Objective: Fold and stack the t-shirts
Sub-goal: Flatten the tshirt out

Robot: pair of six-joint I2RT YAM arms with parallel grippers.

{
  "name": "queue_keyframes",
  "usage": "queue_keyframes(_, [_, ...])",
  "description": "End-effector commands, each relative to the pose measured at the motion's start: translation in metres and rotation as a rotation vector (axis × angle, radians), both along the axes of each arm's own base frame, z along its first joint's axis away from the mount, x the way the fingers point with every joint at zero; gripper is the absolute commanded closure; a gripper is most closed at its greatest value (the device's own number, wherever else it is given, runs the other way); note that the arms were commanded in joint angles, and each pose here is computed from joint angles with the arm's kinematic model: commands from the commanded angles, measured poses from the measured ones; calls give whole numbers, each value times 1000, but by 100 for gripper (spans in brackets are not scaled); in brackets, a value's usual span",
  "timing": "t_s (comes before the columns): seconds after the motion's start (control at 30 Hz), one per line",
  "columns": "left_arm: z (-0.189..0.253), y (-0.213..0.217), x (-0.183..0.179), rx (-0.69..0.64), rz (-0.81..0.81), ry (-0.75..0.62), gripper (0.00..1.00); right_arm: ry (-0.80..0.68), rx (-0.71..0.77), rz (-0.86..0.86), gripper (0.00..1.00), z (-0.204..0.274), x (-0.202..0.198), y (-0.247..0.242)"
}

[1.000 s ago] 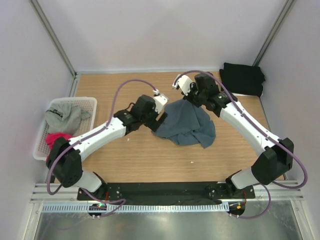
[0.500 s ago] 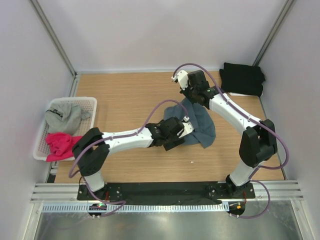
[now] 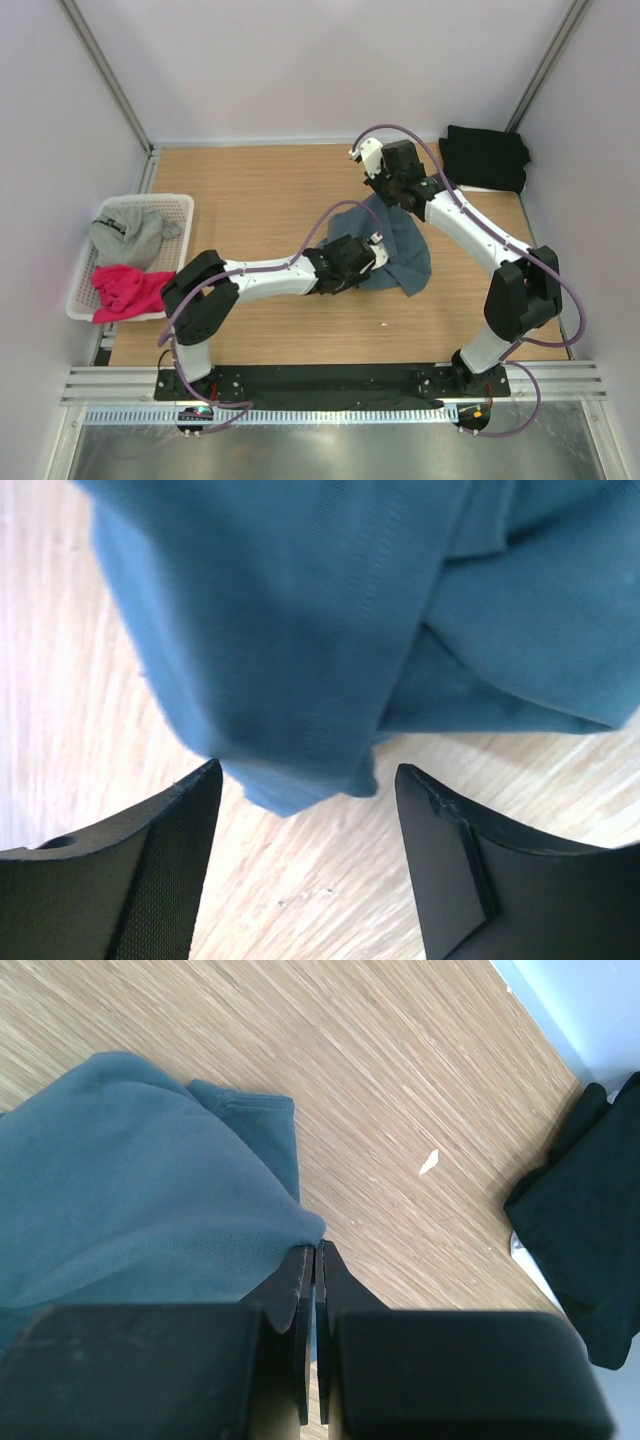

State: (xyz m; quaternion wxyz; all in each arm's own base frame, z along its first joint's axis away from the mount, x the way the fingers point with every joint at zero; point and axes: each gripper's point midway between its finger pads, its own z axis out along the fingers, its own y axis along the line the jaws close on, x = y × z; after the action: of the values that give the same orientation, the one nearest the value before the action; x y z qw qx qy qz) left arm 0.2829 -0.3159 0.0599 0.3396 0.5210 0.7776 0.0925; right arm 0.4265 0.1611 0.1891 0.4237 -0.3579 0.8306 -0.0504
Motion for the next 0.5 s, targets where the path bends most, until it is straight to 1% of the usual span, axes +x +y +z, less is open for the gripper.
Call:
queue_keyframes(0.0, [46,-10,17,-86,20,-127,31,-79,50,-7,98,27,1,0])
queue_keyframes(0.03, [46,-10,19,-83,15,-136,33,-74,48,-8,99,25,1,0])
queue_keyframes(0.07, [46,-10,21,-80,19,-139,37,-71,45,-8,98,22,1,0])
queue_keyframes(0.1, [40,-9,22,-62,19,-131,48,-68,43,-10,99,21,2,0])
queue_keyframes(0.17, [35,-9,23,-51,20,-121,64,-58,40,-11,99,17,2,0])
queue_keyframes(0.2, [32,-8,24,-46,22,-112,78,-59,43,-10,99,17,2,1])
queue_keyframes(0.33, [29,-3,28,-38,39,-101,100,-62,47,-11,99,20,0,0])
queue_keyframes(0.4, [36,3,30,-48,53,-111,100,-74,45,-18,99,25,-2,-3])
queue_keyframes(0.43, [54,5,31,-81,56,-137,100,-80,43,-21,98,28,-3,-5])
queue_keyframes(0.47, [61,14,33,-88,67,-152,100,-85,47,-22,99,31,-5,-7])
